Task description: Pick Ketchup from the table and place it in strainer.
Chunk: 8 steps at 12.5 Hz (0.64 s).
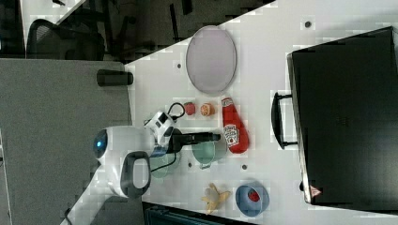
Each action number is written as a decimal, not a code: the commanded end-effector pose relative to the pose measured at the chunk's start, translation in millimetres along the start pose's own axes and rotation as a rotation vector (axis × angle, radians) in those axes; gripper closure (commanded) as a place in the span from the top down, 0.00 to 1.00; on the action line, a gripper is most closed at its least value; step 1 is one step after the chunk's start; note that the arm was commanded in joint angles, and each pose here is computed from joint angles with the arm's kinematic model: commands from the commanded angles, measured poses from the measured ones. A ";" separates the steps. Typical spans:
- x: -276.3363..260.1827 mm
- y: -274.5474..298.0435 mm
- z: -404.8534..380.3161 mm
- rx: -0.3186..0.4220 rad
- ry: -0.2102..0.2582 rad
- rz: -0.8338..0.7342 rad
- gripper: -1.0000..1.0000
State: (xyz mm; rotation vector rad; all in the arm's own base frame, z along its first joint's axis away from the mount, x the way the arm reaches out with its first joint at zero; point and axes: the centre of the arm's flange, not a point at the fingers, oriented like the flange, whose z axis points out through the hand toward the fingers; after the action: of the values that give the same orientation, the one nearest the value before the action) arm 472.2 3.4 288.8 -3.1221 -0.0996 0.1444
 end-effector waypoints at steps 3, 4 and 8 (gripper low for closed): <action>15.9 -1.9 56.1 -0.008 0.001 -0.135 1.00; 19.7 -1.2 66.5 -0.030 0.024 -0.168 1.00; 23.9 -4.2 102.4 -0.022 0.026 -0.181 1.00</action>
State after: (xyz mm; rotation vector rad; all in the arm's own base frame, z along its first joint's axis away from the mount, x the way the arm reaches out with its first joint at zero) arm 475.7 11.1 168.9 -3.1123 -0.3095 0.1697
